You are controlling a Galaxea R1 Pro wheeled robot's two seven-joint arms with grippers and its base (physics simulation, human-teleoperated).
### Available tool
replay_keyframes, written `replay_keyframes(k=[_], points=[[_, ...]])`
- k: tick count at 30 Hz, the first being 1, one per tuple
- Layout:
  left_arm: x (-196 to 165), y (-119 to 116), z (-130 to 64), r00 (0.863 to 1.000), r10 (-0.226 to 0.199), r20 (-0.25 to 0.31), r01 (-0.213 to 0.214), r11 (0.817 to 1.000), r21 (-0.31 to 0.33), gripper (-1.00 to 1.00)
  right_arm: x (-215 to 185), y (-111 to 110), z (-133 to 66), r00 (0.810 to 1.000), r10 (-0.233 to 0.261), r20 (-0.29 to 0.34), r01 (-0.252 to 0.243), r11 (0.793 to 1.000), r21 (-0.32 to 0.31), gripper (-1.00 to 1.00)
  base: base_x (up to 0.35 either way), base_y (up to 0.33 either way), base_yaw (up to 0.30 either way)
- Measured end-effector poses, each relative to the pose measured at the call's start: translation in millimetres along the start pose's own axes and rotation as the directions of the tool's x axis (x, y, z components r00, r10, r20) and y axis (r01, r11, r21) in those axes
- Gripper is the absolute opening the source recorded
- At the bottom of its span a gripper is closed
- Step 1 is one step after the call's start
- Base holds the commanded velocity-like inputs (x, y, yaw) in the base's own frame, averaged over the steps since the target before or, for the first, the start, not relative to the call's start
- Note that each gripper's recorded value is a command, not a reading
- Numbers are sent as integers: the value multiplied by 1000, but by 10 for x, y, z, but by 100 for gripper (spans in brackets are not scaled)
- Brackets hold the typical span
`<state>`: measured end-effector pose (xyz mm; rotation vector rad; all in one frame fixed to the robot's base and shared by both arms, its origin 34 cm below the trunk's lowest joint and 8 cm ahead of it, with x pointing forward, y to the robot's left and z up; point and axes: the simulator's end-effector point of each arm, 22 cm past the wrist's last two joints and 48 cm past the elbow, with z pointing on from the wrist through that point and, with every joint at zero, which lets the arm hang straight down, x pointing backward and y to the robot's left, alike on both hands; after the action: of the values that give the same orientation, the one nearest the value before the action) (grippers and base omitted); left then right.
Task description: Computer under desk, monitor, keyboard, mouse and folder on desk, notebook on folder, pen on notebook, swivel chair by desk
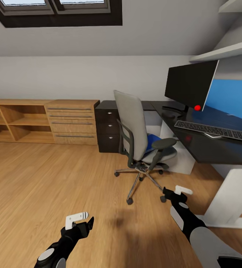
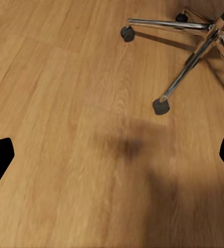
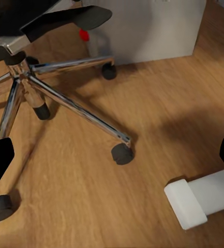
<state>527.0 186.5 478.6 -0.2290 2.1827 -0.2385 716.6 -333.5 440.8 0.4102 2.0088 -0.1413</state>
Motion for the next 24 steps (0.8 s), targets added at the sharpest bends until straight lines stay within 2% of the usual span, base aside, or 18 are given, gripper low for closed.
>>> replay_keyframes(k=[9, 19, 24], points=[[-2, 34, 0, 1000, 5, -1, -5, 1000, -5, 100, -84, -68, 8, 999, 2, 40, -3, 1000, 8, 100, 158, 0, 0], [-6, 48, -1, 1000, 6, 0, -6, 1000, -7, 100, -96, -72, 7, 999, 3, 45, -3, 1000, 9, 100, 220, -6, 0], [-13, 80, -1, 1000, 3, 2, -3, 1000, -14, 100, -99, -72, 6, 999, 4, 45, -4, 1000, 9, 100, 233, -142, 0]])
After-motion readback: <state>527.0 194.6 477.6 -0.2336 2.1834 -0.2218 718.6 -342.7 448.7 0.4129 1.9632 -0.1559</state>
